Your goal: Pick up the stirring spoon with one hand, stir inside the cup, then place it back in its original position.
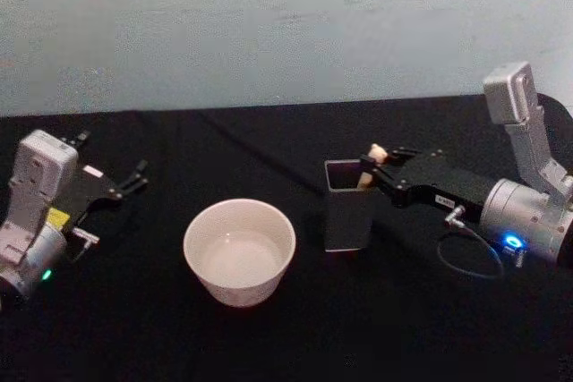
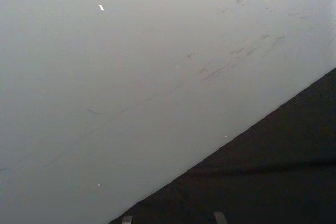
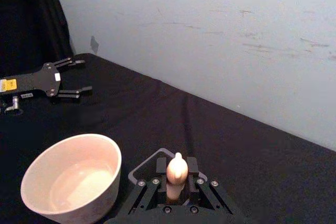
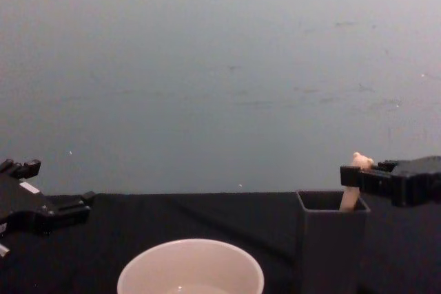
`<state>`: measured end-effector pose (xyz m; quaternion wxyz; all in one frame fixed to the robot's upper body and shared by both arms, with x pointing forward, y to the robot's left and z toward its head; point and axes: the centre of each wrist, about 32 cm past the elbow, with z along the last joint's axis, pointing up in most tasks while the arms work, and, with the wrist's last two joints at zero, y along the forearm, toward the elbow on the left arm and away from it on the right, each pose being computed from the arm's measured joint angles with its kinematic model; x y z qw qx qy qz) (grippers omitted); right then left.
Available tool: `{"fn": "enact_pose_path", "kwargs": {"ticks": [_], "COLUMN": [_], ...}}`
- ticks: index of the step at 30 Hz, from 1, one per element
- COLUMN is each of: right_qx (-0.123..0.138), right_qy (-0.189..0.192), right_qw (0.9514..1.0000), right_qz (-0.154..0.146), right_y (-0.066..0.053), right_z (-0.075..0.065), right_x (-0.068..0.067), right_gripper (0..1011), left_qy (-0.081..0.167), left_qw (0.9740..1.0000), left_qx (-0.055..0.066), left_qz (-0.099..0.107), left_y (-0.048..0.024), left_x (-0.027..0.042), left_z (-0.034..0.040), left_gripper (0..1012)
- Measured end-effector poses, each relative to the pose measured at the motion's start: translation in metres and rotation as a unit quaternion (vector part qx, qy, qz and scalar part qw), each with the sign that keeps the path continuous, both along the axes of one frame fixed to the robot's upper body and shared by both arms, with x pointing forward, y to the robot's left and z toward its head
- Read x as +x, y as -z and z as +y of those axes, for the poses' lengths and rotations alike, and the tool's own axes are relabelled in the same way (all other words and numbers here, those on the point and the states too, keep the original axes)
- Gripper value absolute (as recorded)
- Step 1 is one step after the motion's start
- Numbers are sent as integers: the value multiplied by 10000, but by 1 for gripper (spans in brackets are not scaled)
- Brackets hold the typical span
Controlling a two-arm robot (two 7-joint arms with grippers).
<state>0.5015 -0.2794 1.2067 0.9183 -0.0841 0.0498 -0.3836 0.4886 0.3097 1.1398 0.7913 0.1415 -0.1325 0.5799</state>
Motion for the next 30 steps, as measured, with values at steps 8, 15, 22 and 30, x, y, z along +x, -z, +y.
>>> {"fn": "enact_pose_path", "kwargs": {"ticks": [8,15,22,30], "right_qx": [4,4,4,32], "right_qy": [-1,0,0,18], "right_qw": [10000,10000,10000,10000], "right_qz": [1,1,1,-20], "right_y": [0,0,0,5], "right_z": [0,0,0,-5], "right_x": [0,0,0,-4], "right_gripper": [418,653,861,1002], "left_qy": [0,0,0,0], "left_qw": [10000,10000,10000,10000], "left_qx": [0,0,0,0], "left_qz": [0,0,0,0], "left_y": [0,0,0,0], "left_x": [0,0,0,0], "left_z": [0,0,0,0], "left_gripper": [1001,1001,1002,1001]}}
